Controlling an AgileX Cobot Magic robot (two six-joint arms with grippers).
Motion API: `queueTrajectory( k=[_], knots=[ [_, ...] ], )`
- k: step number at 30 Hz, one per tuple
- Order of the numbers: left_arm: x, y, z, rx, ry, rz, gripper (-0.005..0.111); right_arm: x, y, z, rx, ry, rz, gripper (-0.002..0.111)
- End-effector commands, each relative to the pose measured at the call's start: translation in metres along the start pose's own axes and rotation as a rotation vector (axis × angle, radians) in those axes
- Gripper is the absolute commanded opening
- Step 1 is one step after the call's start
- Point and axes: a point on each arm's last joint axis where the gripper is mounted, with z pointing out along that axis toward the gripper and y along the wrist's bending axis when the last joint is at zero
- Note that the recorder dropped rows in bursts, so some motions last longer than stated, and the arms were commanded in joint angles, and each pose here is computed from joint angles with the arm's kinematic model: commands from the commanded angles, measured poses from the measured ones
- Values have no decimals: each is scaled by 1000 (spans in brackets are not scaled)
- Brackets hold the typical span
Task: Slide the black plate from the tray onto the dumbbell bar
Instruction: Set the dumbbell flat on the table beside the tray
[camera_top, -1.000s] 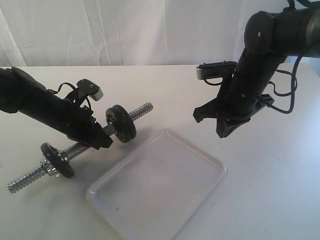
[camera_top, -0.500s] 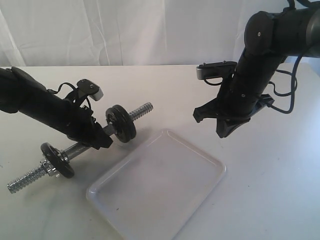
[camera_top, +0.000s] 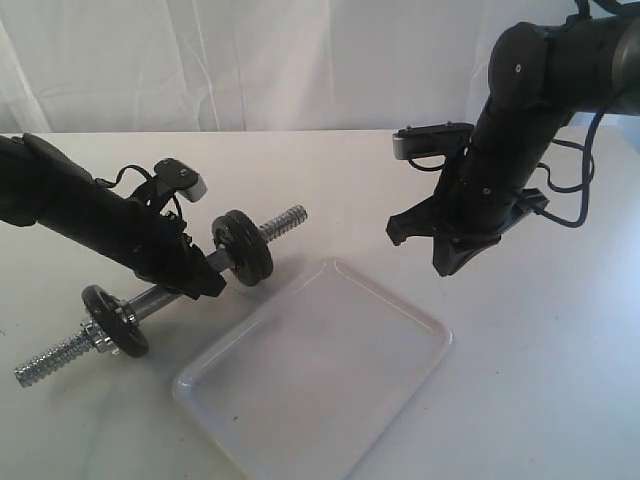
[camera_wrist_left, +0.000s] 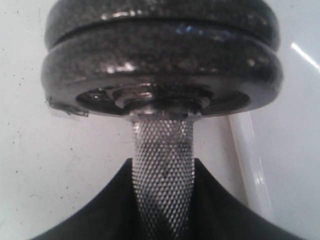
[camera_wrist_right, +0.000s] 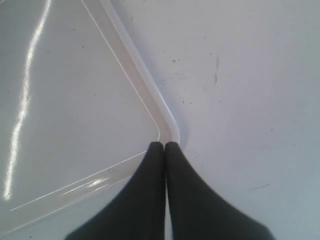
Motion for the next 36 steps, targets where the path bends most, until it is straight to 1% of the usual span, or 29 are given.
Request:
queueTrajectory(
  k=[1,6,7,15,33,35,36],
  knots=[
    [-27,-9,-19,48,-137,-63,5,1,-4,0,8,5,4,0],
    [-27,-9,-19,50,-147,-78,32,1,-4,0,8,5,4,0],
    [-27,-9,-19,50,-147,-79,35,1,-4,0,8,5,4,0],
    [-27,-9,-19,51,-147,-101,54,1,-4,0,8,7,4,0],
    [-28,-7,-19,30,-149,-112,54,2,-4,0,6,21,4,0],
    [-27,-6,-19,15,-146,-125,52,2,-4,0,6,21,4,0],
    [-27,-4,-19,-6,-141,-123,47,2,-4,0,6,23,4,0]
  ],
)
